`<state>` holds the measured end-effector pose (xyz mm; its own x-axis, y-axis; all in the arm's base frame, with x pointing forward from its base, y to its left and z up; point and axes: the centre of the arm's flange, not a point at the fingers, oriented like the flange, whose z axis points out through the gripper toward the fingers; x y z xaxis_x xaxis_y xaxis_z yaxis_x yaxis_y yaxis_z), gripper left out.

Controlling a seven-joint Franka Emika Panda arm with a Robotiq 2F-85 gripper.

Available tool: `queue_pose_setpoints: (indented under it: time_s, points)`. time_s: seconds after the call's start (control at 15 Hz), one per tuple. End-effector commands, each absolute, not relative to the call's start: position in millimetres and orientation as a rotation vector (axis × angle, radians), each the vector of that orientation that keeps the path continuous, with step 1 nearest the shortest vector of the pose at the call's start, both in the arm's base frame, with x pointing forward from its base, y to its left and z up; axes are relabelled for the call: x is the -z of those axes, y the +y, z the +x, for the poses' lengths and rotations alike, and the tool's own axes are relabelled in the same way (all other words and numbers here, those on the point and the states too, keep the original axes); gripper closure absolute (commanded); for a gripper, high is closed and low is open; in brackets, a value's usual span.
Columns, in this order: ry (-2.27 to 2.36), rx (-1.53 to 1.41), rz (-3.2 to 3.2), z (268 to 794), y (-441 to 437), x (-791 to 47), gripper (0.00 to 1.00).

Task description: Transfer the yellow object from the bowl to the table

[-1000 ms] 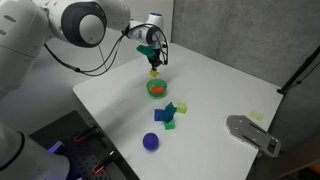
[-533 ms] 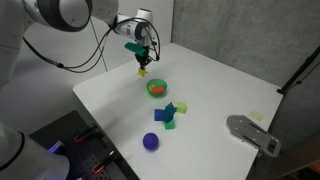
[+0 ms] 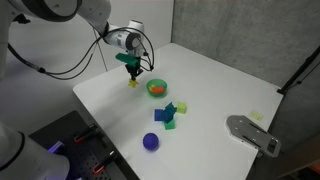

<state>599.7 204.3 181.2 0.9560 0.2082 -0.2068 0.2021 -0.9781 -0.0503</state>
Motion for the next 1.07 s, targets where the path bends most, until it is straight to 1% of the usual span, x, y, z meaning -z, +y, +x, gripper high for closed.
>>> queue_pose_setpoints:
  time_s: [0.0, 0.27, 0.33, 0.4, 0.47, 0.53, 0.73, 0.8, 0.93, 1.0]
  points:
    - [-0.355, -0.324, -3.086, 569, 190, -176, 0.93]
    - [-0.342, -0.317, -3.097, 558, 181, -161, 0.94]
    - [-0.337, -0.318, -3.097, 557, 179, -159, 0.9]
    - [-0.333, -0.323, -3.098, 555, 177, -157, 0.65]
    - [-0.328, -0.323, -3.097, 554, 176, -156, 0.64]
    - [-0.326, -0.328, -3.097, 553, 174, -156, 0.6]
    - [-0.317, -0.332, -3.094, 553, 172, -160, 0.36]
    - [-0.313, -0.332, -3.09, 553, 172, -164, 0.3]
    - [-0.295, -0.32, -3.09, 556, 169, -174, 0.12]
    - [-0.284, -0.318, -3.089, 557, 168, -181, 0.06]
